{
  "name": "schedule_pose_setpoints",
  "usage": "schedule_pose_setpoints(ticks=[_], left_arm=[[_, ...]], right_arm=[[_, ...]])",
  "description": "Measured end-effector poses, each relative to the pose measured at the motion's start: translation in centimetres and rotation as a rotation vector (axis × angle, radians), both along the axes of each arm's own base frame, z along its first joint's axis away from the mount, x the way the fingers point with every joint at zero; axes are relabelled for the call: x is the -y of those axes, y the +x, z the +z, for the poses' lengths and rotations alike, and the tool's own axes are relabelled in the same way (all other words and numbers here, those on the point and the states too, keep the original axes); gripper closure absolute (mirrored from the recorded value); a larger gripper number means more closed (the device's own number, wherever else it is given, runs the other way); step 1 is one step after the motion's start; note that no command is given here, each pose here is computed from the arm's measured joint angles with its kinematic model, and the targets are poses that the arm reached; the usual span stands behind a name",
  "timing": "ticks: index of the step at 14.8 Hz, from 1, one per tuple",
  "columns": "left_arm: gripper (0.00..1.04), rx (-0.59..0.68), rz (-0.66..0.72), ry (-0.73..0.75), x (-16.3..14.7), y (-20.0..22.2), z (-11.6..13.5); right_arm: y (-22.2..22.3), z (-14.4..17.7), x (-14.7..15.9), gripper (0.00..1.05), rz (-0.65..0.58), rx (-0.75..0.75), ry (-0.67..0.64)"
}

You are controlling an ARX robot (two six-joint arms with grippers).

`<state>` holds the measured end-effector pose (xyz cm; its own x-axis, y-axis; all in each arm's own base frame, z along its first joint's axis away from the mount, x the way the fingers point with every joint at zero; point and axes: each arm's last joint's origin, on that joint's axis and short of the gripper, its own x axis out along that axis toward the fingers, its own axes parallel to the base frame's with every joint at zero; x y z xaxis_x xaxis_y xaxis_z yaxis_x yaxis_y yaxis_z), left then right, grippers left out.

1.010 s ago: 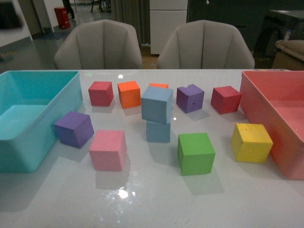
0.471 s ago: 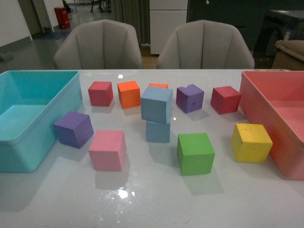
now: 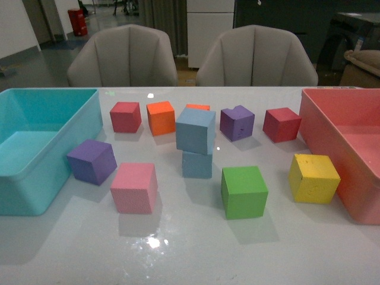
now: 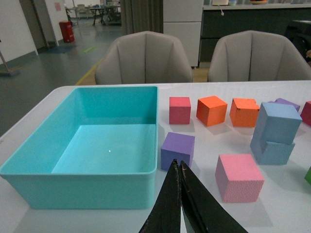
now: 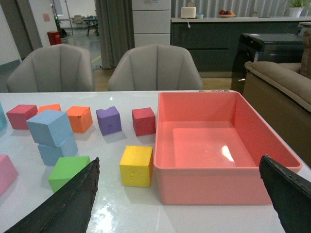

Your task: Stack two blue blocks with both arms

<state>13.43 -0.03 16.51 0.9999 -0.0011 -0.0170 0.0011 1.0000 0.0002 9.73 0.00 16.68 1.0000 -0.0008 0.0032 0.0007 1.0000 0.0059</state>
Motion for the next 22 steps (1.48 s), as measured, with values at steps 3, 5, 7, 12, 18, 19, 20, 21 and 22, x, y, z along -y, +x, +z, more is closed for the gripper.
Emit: schedule_pose_setpoints(ticks=[3,5,7,12,18,19,20,21,22], left_arm=[[1.03,0.031,0.0,0.0,0.0,-0.8,0.5],[1.03,0.023,0.0,0.0,0.0,-1.3,0.4],[1.03,0.031,0.0,0.0,0.0,-1.7,0.5],[1.03,0.026,0.0,0.0,0.0,-2.4,0.4],[1.03,0.011,0.003,0.0,0.0,-3.7,0.1],[1.03,0.018,0.001,0.0,0.0,-3.7,0.1],[1.03,0.015,0.0,0.0,0.0,-3.7,0.1],[1.01,0.016,0.0,0.0,0.0,-3.7,0.1],[0.88,0.016,0.0,0.0,0.0,-3.7,0.1]], right_arm=[[0.0,0.0,0.0,0.06,0.0,0.0,0.0],[0.0,0.0,0.0,0.06,0.0,0.0,0.0],[0.0,0.0,0.0,0.06,0.0,0.0,0.0],[0.0,0.0,0.0,0.06,0.0,0.0,0.0],[0.0,0.0,0.0,0.06,0.0,0.0,0.0],[0.0,0.0,0.0,0.06,0.0,0.0,0.0],[0.0,0.0,0.0,0.06,0.0,0.0,0.0],[0.0,0.0,0.0,0.06,0.0,0.0,0.0],[0.0,0.0,0.0,0.06,0.0,0.0,0.0]])
